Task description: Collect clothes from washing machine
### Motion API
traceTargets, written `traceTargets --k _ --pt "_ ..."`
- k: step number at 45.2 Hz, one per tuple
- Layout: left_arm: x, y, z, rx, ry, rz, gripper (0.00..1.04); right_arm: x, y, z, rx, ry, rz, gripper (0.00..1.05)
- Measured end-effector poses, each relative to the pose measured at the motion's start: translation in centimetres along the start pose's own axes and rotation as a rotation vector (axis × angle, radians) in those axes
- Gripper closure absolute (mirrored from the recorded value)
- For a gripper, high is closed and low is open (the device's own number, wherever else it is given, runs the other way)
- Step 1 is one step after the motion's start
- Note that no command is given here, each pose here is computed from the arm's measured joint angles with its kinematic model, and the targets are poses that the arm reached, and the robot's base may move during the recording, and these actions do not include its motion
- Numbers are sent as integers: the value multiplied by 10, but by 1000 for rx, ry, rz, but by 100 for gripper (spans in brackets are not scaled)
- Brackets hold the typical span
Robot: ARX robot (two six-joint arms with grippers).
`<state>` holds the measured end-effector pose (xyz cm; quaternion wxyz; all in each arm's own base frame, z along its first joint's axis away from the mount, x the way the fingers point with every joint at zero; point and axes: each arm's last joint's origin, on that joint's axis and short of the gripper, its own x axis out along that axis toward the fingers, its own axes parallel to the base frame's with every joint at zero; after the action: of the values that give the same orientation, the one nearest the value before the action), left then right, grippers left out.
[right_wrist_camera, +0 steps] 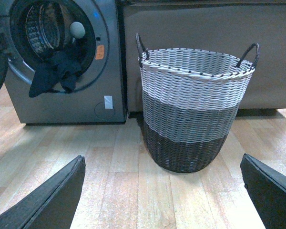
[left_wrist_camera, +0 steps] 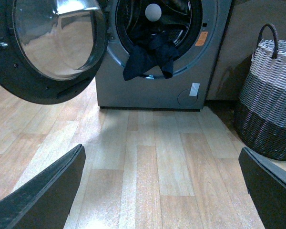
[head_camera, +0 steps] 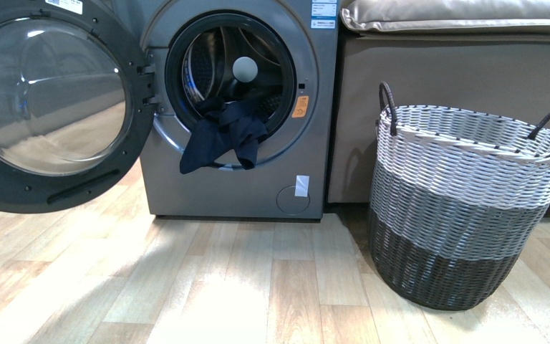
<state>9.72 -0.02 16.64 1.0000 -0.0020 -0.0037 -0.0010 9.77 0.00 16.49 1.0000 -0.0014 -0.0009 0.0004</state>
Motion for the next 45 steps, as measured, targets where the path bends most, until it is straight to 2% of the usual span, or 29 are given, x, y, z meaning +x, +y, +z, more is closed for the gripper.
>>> traceTargets --k 45 --pt "0 0 0 0 0 0 6 0 0 0 0 0 0 7"
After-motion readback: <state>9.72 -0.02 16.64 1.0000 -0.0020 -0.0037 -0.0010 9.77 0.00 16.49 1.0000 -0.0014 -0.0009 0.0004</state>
